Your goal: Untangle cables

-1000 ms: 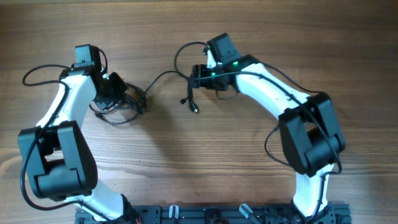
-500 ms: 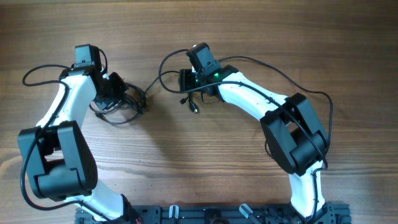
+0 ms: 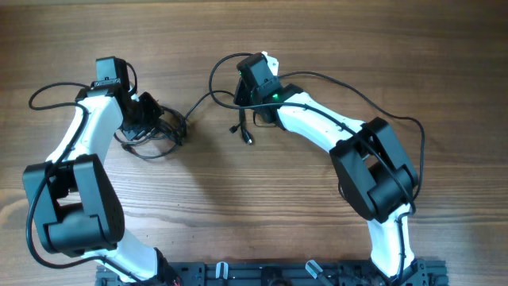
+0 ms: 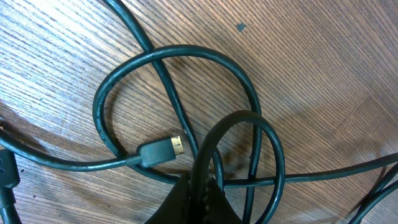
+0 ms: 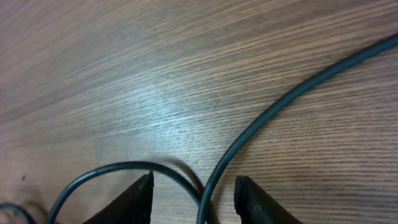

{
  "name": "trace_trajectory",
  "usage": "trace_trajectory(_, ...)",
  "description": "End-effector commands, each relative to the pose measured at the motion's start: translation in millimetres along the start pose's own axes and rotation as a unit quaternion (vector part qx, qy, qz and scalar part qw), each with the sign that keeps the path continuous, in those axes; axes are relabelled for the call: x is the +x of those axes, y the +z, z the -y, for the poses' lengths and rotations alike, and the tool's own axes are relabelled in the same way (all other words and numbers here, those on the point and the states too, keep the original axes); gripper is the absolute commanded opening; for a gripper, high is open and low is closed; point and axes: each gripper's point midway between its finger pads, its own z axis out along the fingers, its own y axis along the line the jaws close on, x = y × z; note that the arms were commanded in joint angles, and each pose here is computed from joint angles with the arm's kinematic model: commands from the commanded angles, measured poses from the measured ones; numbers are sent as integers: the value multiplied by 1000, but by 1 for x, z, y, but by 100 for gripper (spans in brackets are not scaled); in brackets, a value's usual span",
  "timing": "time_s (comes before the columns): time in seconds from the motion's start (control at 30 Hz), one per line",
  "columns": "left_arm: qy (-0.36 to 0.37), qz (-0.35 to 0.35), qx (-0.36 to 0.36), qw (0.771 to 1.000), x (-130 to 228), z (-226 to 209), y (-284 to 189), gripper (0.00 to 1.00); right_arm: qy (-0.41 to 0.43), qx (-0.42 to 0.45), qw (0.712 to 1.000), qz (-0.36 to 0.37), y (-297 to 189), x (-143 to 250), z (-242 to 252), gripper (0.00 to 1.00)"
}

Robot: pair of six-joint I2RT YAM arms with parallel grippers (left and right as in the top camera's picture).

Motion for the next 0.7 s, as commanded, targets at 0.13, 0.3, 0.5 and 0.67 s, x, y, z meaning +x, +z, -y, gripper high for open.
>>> trace_trajectory(0.13,13,-11,6,1000,4,4,6,8,75,41,996,-11,30,29,18,45)
trace_trajectory(0.3,13,-11,6,1000,4,4,6,8,67,52,996,-25,42,46,24,44)
trace_trajectory(0.5,13,-11,6,1000,4,4,6,8,76,55,995,-30,56,59,27,34)
trace_trajectory(0.67,13,-11,6,1000,4,4,6,8,142,57,988,-26,58,60,28,20)
